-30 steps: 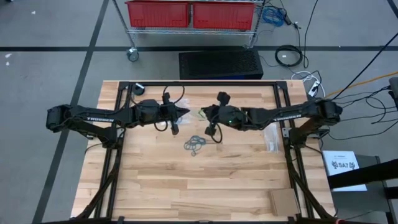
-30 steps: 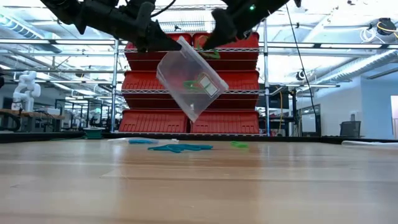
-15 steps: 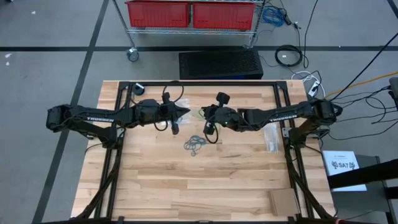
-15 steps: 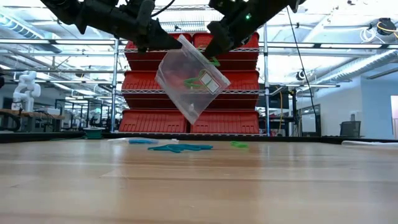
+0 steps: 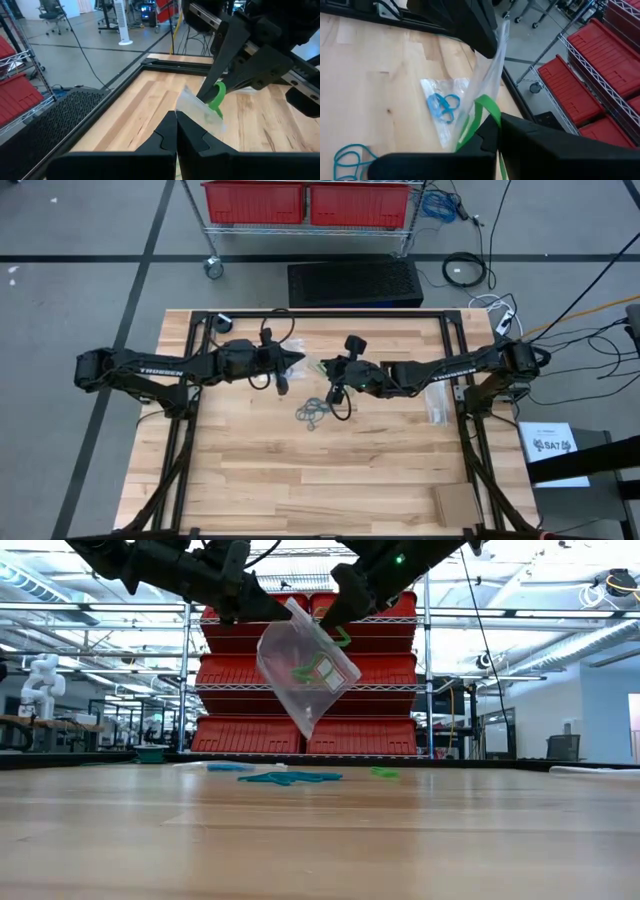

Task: Sort rubber bands
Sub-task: Put the green rubber band into the transparent zip bag

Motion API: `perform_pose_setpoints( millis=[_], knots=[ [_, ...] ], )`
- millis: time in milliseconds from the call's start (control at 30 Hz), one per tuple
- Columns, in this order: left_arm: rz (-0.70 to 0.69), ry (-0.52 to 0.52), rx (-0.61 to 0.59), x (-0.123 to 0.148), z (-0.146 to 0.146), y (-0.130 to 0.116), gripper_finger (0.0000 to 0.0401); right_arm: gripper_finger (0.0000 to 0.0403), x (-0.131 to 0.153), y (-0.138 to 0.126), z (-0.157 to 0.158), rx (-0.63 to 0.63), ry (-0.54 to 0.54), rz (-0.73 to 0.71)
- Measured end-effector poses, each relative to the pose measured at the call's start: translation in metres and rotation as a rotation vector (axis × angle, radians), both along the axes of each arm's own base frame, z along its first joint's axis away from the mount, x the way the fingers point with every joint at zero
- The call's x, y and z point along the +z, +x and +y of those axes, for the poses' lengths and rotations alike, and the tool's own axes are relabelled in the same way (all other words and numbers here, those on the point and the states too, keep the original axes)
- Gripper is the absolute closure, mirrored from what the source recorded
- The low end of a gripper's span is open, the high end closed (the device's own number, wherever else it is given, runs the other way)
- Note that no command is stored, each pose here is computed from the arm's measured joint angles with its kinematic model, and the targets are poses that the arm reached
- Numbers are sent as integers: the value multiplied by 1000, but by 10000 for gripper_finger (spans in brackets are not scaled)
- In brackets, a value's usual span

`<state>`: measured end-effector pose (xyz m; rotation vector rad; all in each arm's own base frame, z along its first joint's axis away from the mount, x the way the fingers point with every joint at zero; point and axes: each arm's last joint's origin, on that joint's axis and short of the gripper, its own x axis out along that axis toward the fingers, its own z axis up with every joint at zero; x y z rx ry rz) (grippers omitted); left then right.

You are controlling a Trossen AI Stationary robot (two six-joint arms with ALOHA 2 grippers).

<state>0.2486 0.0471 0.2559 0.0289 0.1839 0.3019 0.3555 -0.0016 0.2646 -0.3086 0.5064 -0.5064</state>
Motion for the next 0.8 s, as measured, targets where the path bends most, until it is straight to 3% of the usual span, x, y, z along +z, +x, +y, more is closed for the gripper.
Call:
perform_pose_setpoints(
  millis=[800],
  knots=[
    [-8,-25,1,0,-1,0,401,403,-11,7,-4,13,57,-9]
  ],
)
